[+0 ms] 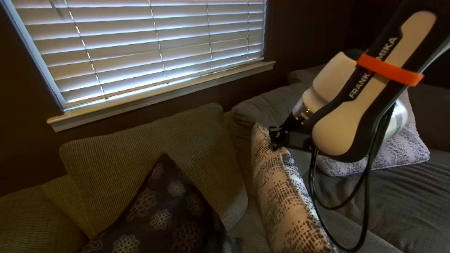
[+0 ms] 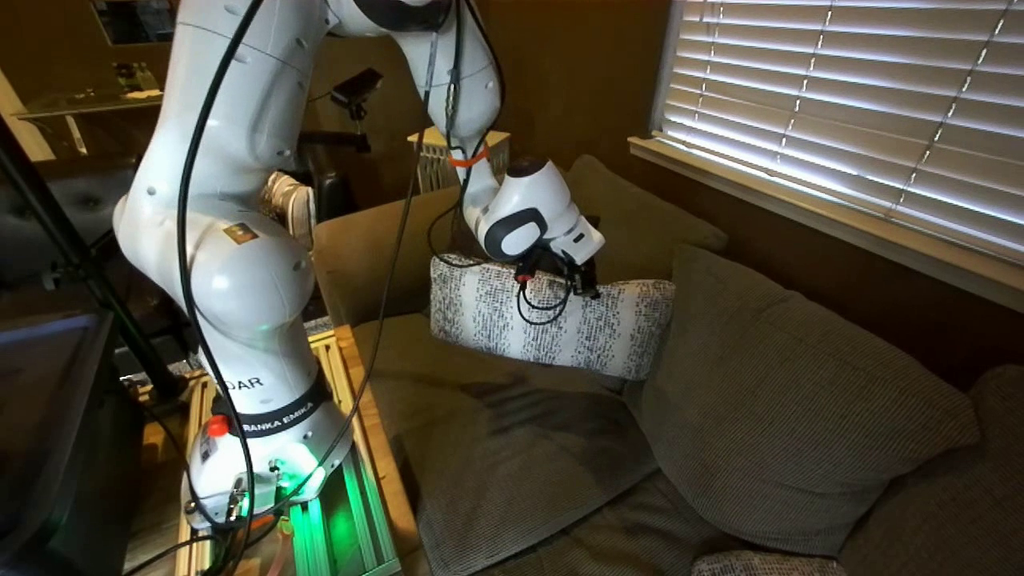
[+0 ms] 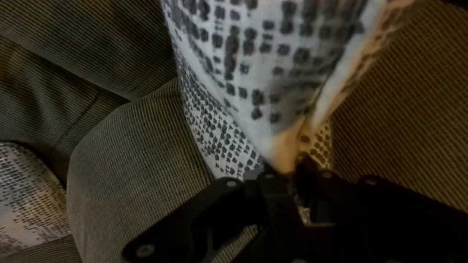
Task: Put the left white pillow on the right white pillow
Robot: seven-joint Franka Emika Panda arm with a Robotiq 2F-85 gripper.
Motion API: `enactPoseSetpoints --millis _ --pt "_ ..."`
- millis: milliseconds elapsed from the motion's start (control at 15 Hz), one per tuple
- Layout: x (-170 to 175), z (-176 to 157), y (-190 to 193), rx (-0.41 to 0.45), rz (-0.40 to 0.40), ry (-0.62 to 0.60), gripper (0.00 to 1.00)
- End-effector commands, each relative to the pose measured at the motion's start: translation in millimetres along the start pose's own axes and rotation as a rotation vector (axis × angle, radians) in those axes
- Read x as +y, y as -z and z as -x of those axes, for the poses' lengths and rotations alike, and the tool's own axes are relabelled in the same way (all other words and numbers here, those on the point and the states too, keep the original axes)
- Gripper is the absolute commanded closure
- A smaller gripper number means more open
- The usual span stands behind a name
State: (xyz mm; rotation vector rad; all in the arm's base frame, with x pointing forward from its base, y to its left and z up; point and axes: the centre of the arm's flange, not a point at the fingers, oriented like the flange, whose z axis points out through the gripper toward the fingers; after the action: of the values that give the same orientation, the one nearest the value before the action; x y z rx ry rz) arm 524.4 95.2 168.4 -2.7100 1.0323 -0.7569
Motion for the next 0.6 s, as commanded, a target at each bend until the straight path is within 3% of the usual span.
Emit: enactPoseSetpoints --millis 0,333,400,533 --pt "19 -20 82 0.077 -0.041 -0.078 0.96" --pt "54 -44 140 0.147 -0.05 -0.159 0.96" --pt "51 -30 81 0.091 -0.01 -0.127 0.84" --pt "65 -38 96 0.104 -0.011 -0.147 0.84"
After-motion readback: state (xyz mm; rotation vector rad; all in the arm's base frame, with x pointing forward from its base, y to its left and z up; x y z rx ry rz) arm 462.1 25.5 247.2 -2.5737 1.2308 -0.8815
